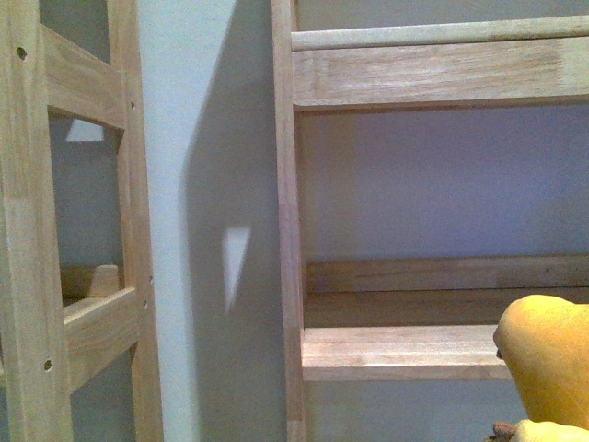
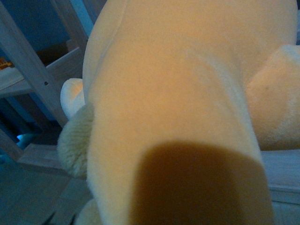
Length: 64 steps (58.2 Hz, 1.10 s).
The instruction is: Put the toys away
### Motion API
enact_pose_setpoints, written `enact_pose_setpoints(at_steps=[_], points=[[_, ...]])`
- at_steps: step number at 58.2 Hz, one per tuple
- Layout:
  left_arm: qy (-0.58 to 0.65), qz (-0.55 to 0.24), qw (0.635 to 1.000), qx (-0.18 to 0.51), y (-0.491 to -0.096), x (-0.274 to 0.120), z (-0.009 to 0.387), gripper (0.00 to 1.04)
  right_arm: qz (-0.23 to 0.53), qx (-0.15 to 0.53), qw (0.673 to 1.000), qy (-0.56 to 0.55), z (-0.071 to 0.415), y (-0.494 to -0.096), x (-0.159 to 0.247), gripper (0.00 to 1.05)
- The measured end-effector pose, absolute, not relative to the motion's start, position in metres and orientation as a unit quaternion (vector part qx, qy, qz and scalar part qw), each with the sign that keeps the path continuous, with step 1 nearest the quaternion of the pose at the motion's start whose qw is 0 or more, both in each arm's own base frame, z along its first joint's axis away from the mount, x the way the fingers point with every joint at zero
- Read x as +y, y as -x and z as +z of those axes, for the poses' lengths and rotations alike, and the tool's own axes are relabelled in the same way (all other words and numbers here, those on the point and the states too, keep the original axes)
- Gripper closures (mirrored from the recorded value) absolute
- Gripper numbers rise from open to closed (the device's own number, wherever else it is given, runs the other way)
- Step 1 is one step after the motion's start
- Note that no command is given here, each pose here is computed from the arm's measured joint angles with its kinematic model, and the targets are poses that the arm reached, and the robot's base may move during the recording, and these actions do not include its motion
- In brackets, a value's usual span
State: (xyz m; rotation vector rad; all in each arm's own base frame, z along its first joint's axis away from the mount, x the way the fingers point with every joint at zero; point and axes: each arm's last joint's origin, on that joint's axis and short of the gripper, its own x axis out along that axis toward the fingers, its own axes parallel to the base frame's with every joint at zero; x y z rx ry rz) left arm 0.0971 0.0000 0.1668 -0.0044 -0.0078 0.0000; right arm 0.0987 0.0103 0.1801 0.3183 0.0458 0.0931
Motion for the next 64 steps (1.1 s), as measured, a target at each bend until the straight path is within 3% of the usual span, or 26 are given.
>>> enact_pose_setpoints(at_steps=[30,36,46,64], points=[[0.002,0.0,1.0,-0.004,-0.097,0.0,0.167,0.06,0.046,0.023,0.986,-0.159,0.18,-0.099,0.01,0.86],[0.002,0.0,1.0,-0.004,-0.097,0.0,0.167,0.06,0.058,0.036,0.995,-0.075,0.184,-0.1,0.01,0.86],[0.002,0.0,1.0,-0.004,-0.097,0.0,0.167,0.06,0.046,-0.037,0.998,0.028,0.222,-0.101,0.013,0.86],[0.002,0.0,1.0,-0.004,-0.097,0.0,0.167,0.06,0.077,-0.149,0.984,0.066,0.313,-0.101,0.034,0.86]])
